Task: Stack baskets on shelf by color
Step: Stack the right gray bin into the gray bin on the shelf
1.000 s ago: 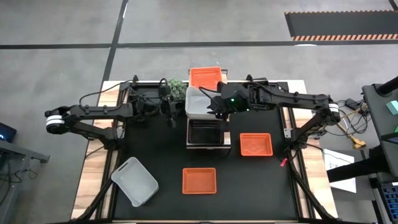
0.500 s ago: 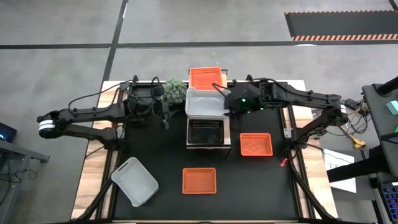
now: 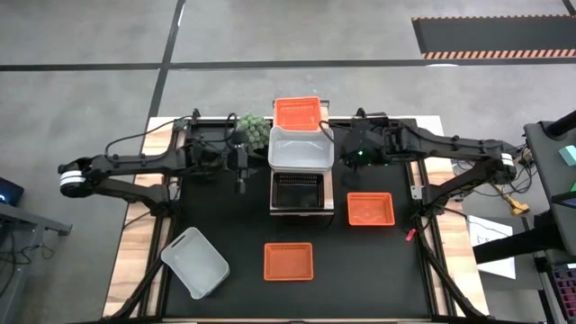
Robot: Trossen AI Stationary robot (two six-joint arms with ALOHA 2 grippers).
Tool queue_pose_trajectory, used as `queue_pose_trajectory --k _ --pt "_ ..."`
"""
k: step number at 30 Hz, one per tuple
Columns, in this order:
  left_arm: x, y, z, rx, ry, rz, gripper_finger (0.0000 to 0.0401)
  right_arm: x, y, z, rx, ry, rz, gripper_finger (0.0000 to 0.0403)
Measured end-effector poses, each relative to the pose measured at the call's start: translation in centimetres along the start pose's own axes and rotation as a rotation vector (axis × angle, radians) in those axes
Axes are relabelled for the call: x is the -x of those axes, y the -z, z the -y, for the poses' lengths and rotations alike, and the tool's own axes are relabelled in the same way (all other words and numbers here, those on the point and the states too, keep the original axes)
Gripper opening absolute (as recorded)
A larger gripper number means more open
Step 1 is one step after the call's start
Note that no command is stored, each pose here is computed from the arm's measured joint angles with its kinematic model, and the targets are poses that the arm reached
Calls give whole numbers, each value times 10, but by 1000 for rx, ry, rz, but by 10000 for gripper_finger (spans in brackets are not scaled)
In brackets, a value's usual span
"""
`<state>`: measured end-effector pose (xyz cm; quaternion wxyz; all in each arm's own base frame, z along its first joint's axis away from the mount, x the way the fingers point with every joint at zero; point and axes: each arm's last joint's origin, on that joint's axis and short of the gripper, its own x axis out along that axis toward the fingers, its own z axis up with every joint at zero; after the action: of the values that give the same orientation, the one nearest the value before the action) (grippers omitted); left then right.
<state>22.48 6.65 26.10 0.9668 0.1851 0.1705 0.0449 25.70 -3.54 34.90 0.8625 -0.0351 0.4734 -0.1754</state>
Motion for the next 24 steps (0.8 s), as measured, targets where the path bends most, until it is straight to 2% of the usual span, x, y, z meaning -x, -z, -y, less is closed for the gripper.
queue_pose_trajectory --k 6,11,24 --pt "-6 1 0 2 7 -9 118 -19 4 1 21 60 8 9" --pt "-6 -3 -1 -4 21 42 118 -18 1 9 12 99 21 9" --pt "-7 -2 -1 -3 23 38 118 -15 -7 19 16 122 73 9"
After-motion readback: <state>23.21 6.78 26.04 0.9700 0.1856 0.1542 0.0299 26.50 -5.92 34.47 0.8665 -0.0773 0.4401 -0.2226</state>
